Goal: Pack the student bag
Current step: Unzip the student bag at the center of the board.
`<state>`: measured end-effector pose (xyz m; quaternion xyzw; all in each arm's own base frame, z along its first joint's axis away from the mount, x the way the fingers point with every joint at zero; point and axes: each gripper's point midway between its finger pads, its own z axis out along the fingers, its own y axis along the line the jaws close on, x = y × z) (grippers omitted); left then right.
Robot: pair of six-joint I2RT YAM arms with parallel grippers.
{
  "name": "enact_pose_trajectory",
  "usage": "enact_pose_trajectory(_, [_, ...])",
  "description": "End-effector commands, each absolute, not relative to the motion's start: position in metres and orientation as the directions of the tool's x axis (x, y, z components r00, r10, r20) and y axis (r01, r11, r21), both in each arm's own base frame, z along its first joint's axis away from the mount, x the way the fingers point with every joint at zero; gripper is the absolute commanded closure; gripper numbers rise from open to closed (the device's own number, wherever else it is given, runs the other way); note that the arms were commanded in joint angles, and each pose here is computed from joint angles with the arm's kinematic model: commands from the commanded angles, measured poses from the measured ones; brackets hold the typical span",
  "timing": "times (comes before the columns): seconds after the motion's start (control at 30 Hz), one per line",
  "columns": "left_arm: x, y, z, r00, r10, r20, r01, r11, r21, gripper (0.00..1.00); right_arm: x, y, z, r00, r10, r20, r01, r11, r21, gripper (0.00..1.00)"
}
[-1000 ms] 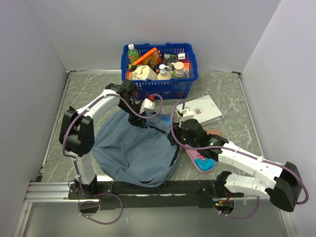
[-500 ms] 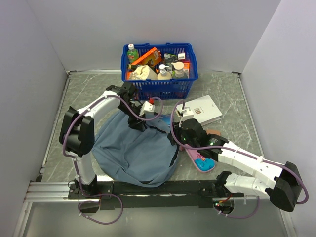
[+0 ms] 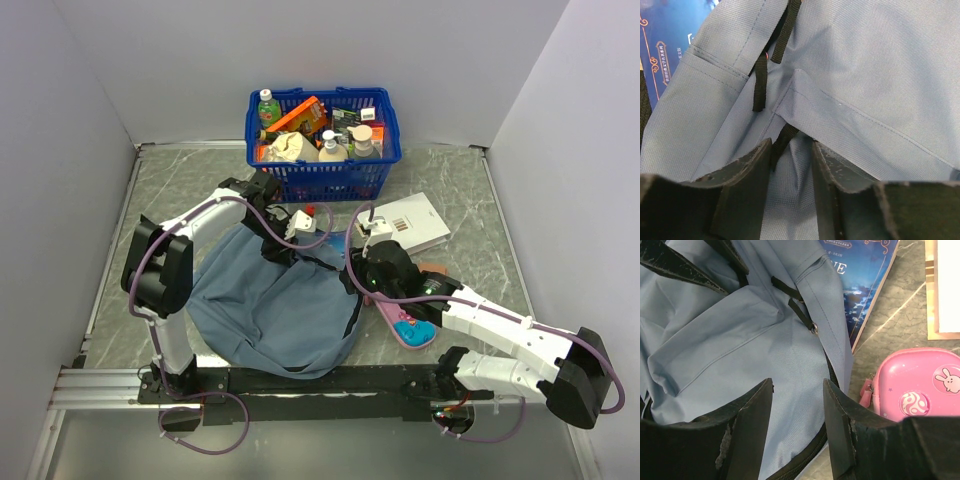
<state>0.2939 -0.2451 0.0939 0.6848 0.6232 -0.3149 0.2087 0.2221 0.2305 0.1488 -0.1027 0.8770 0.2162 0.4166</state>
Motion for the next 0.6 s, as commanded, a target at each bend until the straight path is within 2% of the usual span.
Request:
enact_pose_trajectory(0.0, [0.3,-0.26,0.112,0.067,0.672,-0.738,0.986,-0.159,-0.056,0.63,0.229,0.239,0.17,-0.598,0.037,-0.801,-0.374,0.871,0.319,0.48])
enact_pose_trajectory(0.13, [0.302,-0.261,0.112,0.063,0.669,-0.74,0.986,-0.156,-0.057,0.73,0.229,0.24,0.17,-0.602,0.032,-0.798,-0.376,0.87,0.318,0.49])
enact_pose_trajectory(0.2, [0.301,-0.262,0.111,0.058,0.667,-0.743,0.986,-0.155,-0.062,0.86,0.228,0.24,0.169,-0.602,0.029,-0.798,-0.378,0.87,0.317,0.49])
enact_pose_trajectory(0.3, [0.3,-0.263,0.111,0.059,0.667,-0.743,0.986,-0.158,-0.063,0.94,0.227,0.24,0.169,-0.602,0.025,-0.798,-0.382,0.869,0.315,0.49])
enact_pose_trajectory(0.43, [0.305,-0.267,0.119,0.061,0.656,-0.752,0.988,-0.145,-0.045,0.95,0.227,0.24,0.168,-0.604,0.026,-0.797,-0.381,0.868,0.317,0.5])
enact_pose_trajectory(0.57, [0.309,-0.274,0.133,0.061,0.625,-0.778,0.991,-0.132,-0.029,0.89,0.226,0.24,0.164,-0.609,0.021,-0.793,-0.381,0.869,0.316,0.5])
